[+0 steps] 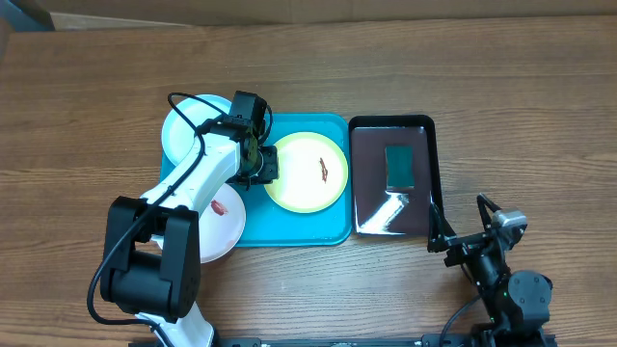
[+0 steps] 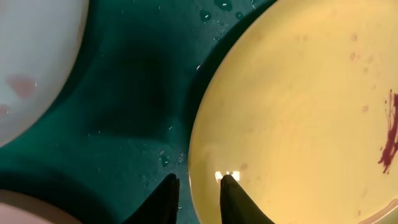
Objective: Clean dirty plates on tray and stack at the side
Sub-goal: 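Reach the right gripper into the black tray and grasp the green sponge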
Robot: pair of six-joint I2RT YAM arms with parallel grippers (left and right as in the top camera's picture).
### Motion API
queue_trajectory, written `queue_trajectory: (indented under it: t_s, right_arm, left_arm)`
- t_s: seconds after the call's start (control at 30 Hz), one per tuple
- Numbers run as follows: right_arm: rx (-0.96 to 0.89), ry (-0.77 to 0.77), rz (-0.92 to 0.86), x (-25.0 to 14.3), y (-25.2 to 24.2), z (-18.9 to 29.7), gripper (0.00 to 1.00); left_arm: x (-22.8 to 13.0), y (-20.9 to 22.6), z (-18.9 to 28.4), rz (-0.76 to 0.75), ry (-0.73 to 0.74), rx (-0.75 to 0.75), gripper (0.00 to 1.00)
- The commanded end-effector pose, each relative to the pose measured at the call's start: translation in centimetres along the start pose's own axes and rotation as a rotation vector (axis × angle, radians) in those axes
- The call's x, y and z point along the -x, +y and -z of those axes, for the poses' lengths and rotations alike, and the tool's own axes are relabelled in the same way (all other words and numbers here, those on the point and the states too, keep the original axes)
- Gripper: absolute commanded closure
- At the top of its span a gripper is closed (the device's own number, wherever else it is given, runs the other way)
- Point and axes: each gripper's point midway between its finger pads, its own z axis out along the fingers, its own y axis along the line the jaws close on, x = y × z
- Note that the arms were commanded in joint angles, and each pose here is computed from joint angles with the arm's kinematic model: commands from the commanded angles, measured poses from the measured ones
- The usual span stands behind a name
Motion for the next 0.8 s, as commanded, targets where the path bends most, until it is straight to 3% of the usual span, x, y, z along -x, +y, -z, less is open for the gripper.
queue_trajectory:
  t_s: [0.0,0.27,0.5,0.63,0.67,0.73,0.77]
  right_arm:
    - [-0.011,-0.068,-0.049,5.9,1.2,1.3,0.0]
    - [-0.087,0.176,-0.095,12.5,2.6,0.4,0.0]
    - [-0.179,0.508,-0.16,14.1,2.4,-2.1,0.0]
    - [-0.134,0.572,-0.188,14.2,3.0,-4.8,0.0]
    - [-0.106,0.584,-0.197,14.0,3.4,-5.3,0.02]
    - [-0.096,0.619,-0.212,13.1,3.4,-6.0,0.17]
    - [-0.102,0.647,-0.218,12.4,3.3,-6.3,0.18]
  left_arm:
    - [0.1,0.2,-0.4,0.004,-0.006,0.013,0.75]
    - [0.2,0.1,-0.4,0.003,-0.011,0.012,0.75]
    - [0.1,0.4,-1.4,0.004,0.004,0.027,0.78]
    - [0.1,0.4,-1.8,0.005,0.008,0.025,0.82]
    - [0.1,0.4,-1.8,0.005,0.009,0.025,0.85]
    - [0.1,0.4,-1.8,0.005,0.009,0.025,0.88]
    - [0.1,0.4,-1.8,0.005,0.008,0.025,0.88]
